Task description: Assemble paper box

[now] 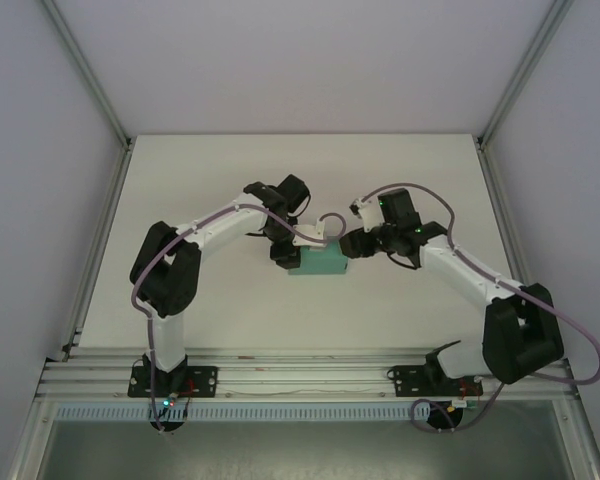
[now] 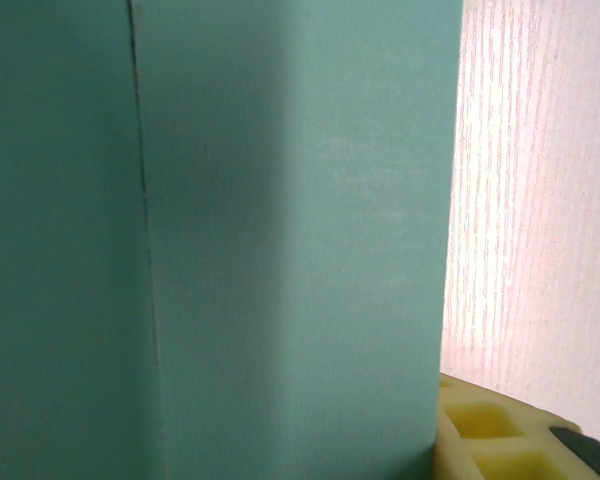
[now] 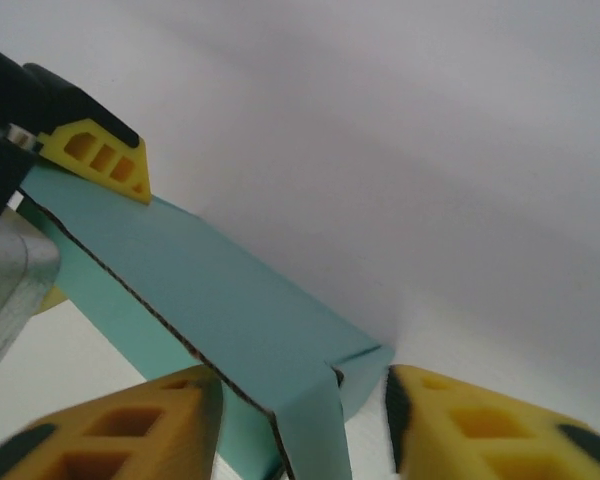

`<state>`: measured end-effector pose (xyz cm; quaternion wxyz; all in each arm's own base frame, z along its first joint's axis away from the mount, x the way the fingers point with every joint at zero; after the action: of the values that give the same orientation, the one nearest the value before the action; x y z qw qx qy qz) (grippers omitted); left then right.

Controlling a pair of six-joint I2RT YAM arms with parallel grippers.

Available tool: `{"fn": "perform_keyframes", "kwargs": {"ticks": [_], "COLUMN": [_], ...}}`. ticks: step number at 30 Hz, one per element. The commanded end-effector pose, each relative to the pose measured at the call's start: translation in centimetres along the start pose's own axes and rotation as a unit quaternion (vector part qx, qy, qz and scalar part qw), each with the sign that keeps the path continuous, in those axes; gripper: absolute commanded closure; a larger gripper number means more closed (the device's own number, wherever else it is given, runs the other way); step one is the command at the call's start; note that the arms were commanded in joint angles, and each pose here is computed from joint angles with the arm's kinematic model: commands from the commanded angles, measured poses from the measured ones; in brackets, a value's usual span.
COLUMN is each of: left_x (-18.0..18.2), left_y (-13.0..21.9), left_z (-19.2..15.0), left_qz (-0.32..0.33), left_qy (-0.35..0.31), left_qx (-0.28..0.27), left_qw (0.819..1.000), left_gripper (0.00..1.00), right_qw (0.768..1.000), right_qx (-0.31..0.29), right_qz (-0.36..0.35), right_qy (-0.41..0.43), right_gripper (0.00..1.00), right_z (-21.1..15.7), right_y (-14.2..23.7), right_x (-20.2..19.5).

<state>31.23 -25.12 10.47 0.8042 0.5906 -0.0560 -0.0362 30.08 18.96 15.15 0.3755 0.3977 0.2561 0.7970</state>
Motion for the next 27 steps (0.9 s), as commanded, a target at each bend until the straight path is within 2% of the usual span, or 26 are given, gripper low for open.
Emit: {"fn": "perform_keyframes", "kwargs": {"ticks": [1, 8, 10, 13, 15, 17, 20, 25, 27], "left_x": [0.2, 0.2, 0.2, 0.3, 0.3, 0.2, 0.3, 0.3, 0.3], "left_y": [-0.3, -0.4, -0.5, -0.4, -0.5, -0.5, -0.6, -0.6, -0.5], "left_z": [0.0, -0.1, -0.1, -0.1, 0.0, 0.0, 0.0, 0.1, 0.2], "left_qz": [-0.016, -0.016, -0.016, -0.015, -0.016, -0.017, -0.017, -0.017, -0.016], "left_qy": [0.015, 0.021, 0.022, 0.027, 0.028, 0.033, 0.038, 0.043, 0.045], "left_qx": [-0.002, 0.001, 0.003, 0.004, 0.002, 0.0, -0.001, -0.002, -0.005], "left_qw": [1.0, 1.0, 1.0, 1.0, 0.999, 0.999, 0.999, 0.999, 0.999], "left_gripper": [0.54, 0.55, 0.54, 0.55, 0.54, 0.54, 0.53, 0.52, 0.52], "right_qw": [0.999, 0.999, 0.999, 0.998, 0.996, 0.99, 0.978, 0.96, 0.957], "right_qx": [-0.041, -0.041, -0.038, -0.049, -0.074, -0.116, -0.17, -0.236, -0.243], "right_qz": [-0.002, -0.014, -0.02, -0.034, -0.052, -0.076, -0.087, -0.121, -0.132], "right_qy": [0.027, 0.015, 0.006, -0.001, 0.0, -0.035, -0.088, -0.092, -0.09], "right_gripper": [0.64, 0.86, 0.9, 0.91, 0.91, 0.91, 0.97, 0.98, 0.99], "right_z": [2.6, 2.8, 2.6, 2.6, 2.7, 3.4, 3.7, 3.0, 2.5], "right_y": [0.5, 0.7, 0.7, 0.8, 0.8, 1.0, 1.1, 0.7, 0.3], "right_x": [0.8, 0.7, 0.7, 0.9, 1.0, 0.5, -0.1, -0.7, -0.8]}}
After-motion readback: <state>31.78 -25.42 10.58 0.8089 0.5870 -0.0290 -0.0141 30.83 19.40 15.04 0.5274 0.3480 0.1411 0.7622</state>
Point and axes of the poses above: each hand's point on the last joint's axis, 136 mm out from that joint toward the fingers, its own y axis back along the fingers, its own x axis along the line the jaws close on, z = x × y, the point moved 2 cm from there along y, back along the fingers, and after that the axes turned 13 degrees about -y, right-handed, at the moved point
